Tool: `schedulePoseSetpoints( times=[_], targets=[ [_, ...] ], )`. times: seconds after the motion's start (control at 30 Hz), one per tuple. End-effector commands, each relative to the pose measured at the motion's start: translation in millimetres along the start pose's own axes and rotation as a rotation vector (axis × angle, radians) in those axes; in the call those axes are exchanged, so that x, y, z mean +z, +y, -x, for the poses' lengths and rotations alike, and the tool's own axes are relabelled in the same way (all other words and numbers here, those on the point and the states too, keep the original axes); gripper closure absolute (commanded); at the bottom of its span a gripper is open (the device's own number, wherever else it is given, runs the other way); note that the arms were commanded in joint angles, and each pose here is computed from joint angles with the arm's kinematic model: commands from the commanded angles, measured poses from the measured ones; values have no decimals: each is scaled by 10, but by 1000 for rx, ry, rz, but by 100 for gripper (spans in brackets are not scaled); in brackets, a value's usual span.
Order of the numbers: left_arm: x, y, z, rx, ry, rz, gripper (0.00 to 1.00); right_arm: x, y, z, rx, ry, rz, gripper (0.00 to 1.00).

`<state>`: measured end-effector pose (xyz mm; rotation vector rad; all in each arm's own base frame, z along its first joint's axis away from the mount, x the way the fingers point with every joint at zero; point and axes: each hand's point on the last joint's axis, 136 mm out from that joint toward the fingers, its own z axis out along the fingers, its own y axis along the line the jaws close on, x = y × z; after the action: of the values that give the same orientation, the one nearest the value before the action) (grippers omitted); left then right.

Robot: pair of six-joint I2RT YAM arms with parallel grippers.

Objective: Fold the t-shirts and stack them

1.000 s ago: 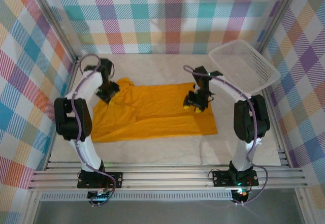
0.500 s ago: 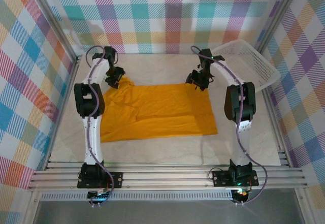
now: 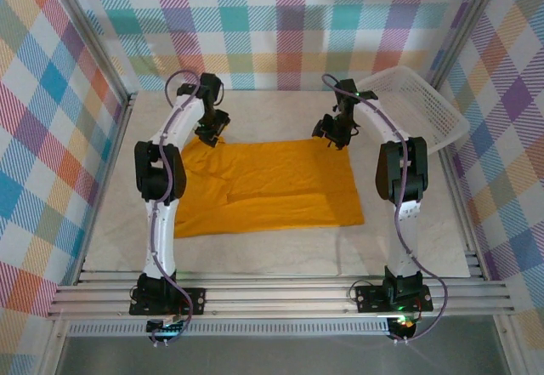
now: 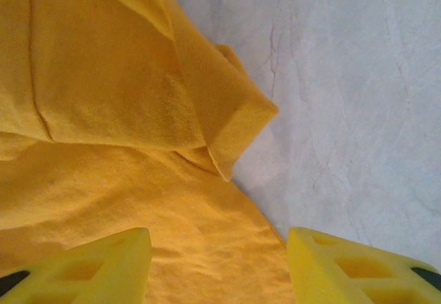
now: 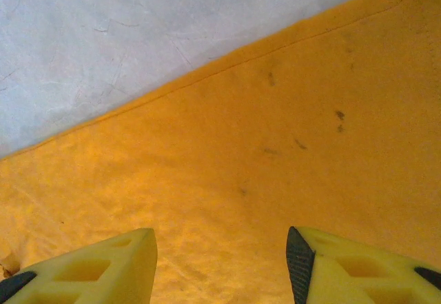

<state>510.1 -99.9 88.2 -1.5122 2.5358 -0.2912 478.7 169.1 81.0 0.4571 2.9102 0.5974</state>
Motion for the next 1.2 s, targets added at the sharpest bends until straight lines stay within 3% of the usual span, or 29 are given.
schedulePoseSetpoints(
  times=[0.0, 0.13, 0.3, 0.5, 0.63, 0.8, 1.17],
  targets=[
    [99, 63, 11, -13, -11, 51, 47, -59, 29, -14, -1, 8, 0, 47],
    [215, 44, 45, -14, -24, 61, 52, -81, 46, -18, -3, 7, 7, 47],
    [306, -93, 86, -35, -36, 13, 66, -97, 63, -23, -4, 7, 16, 48],
    [220, -82, 135, -46, -49, 19, 100, -99, 59, -44, -5, 11, 16, 48],
    [69, -110, 247, -68, -60, -24, 100, -96, 30, -37, -5, 8, 9, 49],
    [-192, -255, 506, -145, -40, -173, 100, -63, -24, 13, 13, 3, 12, 49],
    [-212, -352, 904, -264, 80, -346, 100, 22, -107, 156, 26, -19, -9, 50]
  ],
)
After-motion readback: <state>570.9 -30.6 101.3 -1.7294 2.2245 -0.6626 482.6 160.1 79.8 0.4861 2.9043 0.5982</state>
